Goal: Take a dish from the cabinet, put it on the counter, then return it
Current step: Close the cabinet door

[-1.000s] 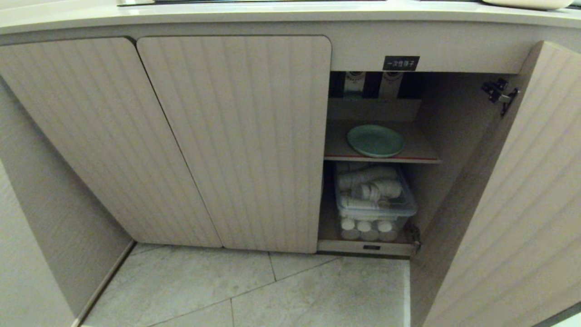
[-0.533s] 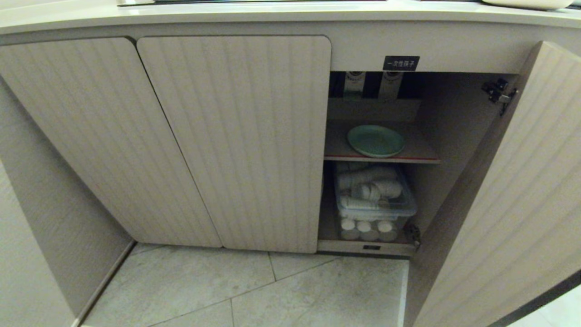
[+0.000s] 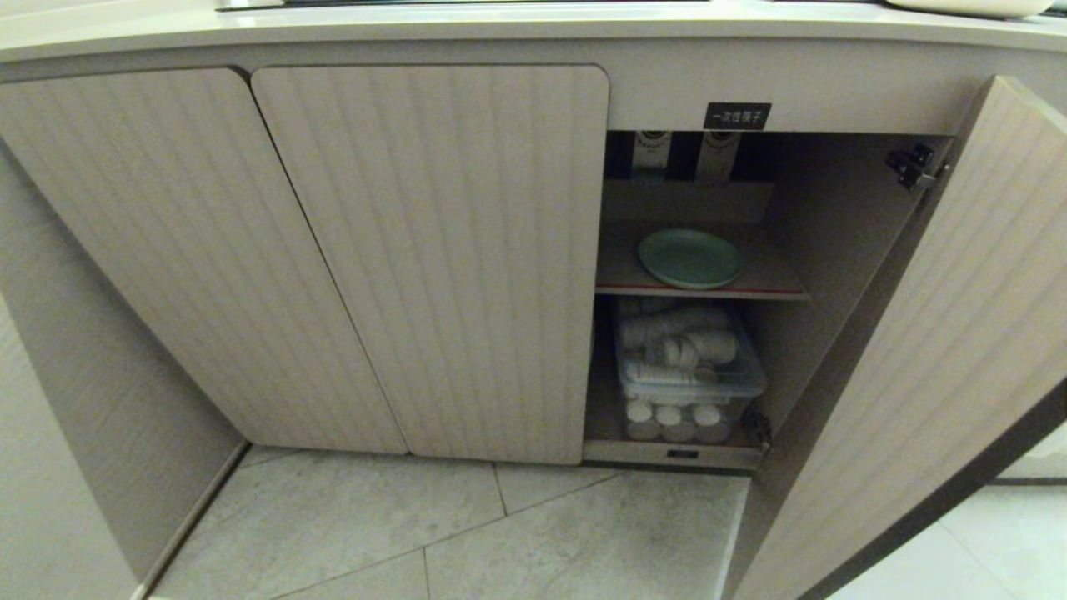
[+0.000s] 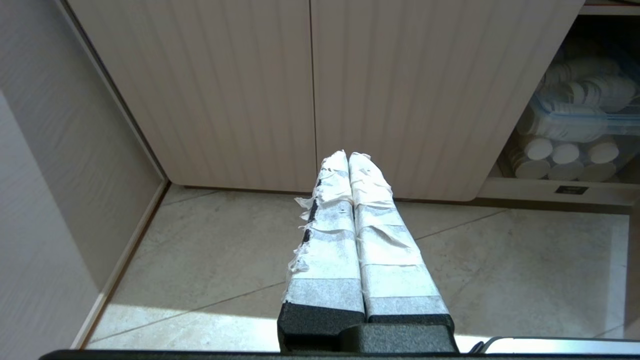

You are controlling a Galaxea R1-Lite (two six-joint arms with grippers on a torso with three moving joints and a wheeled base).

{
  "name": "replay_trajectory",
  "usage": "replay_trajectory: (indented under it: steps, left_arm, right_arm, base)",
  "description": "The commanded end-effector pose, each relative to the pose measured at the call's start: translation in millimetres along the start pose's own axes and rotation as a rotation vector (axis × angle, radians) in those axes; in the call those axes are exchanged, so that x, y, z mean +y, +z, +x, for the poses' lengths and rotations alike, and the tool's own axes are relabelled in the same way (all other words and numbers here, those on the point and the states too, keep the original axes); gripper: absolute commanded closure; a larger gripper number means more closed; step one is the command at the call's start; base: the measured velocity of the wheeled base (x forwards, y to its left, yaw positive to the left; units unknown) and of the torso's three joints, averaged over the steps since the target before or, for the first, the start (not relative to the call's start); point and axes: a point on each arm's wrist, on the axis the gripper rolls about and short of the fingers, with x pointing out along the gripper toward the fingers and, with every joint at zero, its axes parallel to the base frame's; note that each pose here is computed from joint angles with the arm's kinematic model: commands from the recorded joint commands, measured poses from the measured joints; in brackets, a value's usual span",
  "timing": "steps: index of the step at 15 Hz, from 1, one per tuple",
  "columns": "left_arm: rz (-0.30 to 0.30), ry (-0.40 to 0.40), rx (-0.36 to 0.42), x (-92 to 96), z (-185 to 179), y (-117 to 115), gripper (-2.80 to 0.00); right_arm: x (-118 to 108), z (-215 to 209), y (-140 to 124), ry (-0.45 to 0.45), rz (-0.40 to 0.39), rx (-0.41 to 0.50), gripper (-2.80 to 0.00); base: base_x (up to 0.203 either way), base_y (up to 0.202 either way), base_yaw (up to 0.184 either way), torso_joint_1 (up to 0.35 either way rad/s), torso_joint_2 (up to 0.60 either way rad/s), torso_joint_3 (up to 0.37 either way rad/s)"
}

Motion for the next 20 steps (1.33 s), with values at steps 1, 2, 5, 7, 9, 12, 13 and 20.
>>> replay_trajectory:
  steps: [1,2,5,7,9,12,13,20]
  left_arm:
    - [0.000,0.002,0.000,0.0,0.0,0.0,0.00]
    - [0.000,0.002,0.000,0.0,0.0,0.0,0.00]
    - [0.000,0.000,0.000,0.0,0.0,0.0,0.00]
    - [0.000,0.000,0.000,0.0,0.0,0.0,0.00]
    - [0.000,0.002,0.000,0.0,0.0,0.0,0.00]
    - [0.000,0.002,0.000,0.0,0.0,0.0,0.00]
    - [0.000,0.000,0.000,0.0,0.0,0.0,0.00]
    - [0.000,0.002,0.000,0.0,0.0,0.0,0.00]
  right_arm:
    - [4.3,10.4,-4.6,-0.011,-0.017,0.030,0.00]
    - [5.6,14.1,-5.5,-0.016,-0.021,0.038,0.00]
    - [10.1,27.8,-6.9,-0.031,-0.017,0.047,0.00]
    - [11.2,38.0,-9.7,-0.058,-0.020,0.055,0.00]
    - [14.9,48.1,-14.1,-0.064,-0.007,0.067,0.00]
    - [23.8,69.0,-22.2,-0.068,0.026,0.073,0.00]
    - [26.2,74.6,-23.7,-0.069,0.037,0.064,0.00]
    - [49.7,133.9,-43.4,-0.081,0.103,0.063,0.00]
  base:
    - [0.000,0.000,0.000,0.000,0.00,0.000]
    - [0.000,0.000,0.000,0.000,0.00,0.000]
    - [0.000,0.000,0.000,0.000,0.00,0.000]
    - [0.000,0.000,0.000,0.000,0.00,0.000]
    - [0.000,0.000,0.000,0.000,0.00,0.000]
    - [0.000,0.000,0.000,0.000,0.00,0.000]
    - [0.000,0.000,0.000,0.000,0.00,0.000]
    - [0.000,0.000,0.000,0.000,0.00,0.000]
